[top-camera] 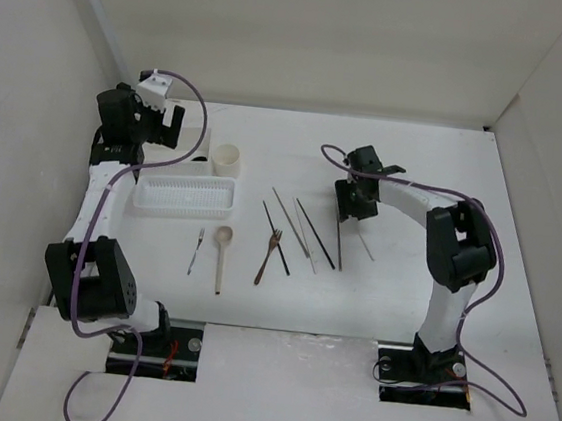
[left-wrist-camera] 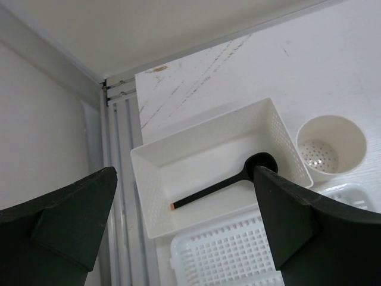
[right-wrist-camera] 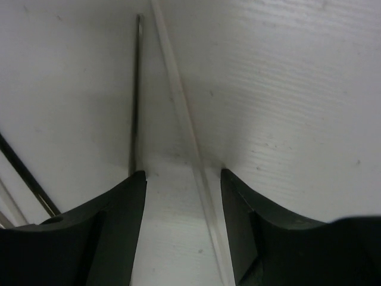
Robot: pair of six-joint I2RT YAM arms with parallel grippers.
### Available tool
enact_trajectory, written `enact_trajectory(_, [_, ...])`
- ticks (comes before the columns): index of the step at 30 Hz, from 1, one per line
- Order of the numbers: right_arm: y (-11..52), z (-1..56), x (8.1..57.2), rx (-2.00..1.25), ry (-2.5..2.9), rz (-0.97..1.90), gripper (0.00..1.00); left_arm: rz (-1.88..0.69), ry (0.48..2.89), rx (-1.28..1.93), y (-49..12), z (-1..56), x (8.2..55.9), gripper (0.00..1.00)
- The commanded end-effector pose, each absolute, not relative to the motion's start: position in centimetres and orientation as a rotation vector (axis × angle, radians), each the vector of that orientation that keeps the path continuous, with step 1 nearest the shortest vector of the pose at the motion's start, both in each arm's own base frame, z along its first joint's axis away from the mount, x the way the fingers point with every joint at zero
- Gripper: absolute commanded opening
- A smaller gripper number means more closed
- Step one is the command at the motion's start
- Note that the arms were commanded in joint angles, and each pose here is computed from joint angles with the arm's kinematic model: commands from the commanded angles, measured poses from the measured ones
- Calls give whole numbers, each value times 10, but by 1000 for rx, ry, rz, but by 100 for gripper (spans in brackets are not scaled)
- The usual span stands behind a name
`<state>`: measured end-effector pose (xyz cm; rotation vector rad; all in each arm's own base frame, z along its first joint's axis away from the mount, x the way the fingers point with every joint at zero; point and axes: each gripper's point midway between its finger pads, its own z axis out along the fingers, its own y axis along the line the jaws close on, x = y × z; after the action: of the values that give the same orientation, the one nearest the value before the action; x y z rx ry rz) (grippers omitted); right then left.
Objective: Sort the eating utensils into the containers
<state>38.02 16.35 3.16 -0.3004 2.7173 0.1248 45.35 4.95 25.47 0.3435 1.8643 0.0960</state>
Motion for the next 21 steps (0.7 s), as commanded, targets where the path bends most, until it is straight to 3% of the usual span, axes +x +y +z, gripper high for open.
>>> enact_trajectory(1, [148, 23, 382, -289, 2740, 30, 58, 229, 1852, 307, 67, 276, 434, 99])
enact_trajectory(12, [140, 11, 365, -337, 2856, -10, 53, 212, 1811, 287, 60, 294, 414, 99])
enact_trajectory(15, [141, 10, 361, -352, 2872, -30, 38, 215, 1802, 287, 60, 299, 415, 99])
enact_trajectory(19, [140, 7, 362, -340, 2885, -47, 0, 220, 1782, 287, 60, 305, 414, 99])
enact_trajectory(21, [142, 11, 366, -322, 2865, -36, 0, 205, 1779, 298, 57, 305, 414, 99])
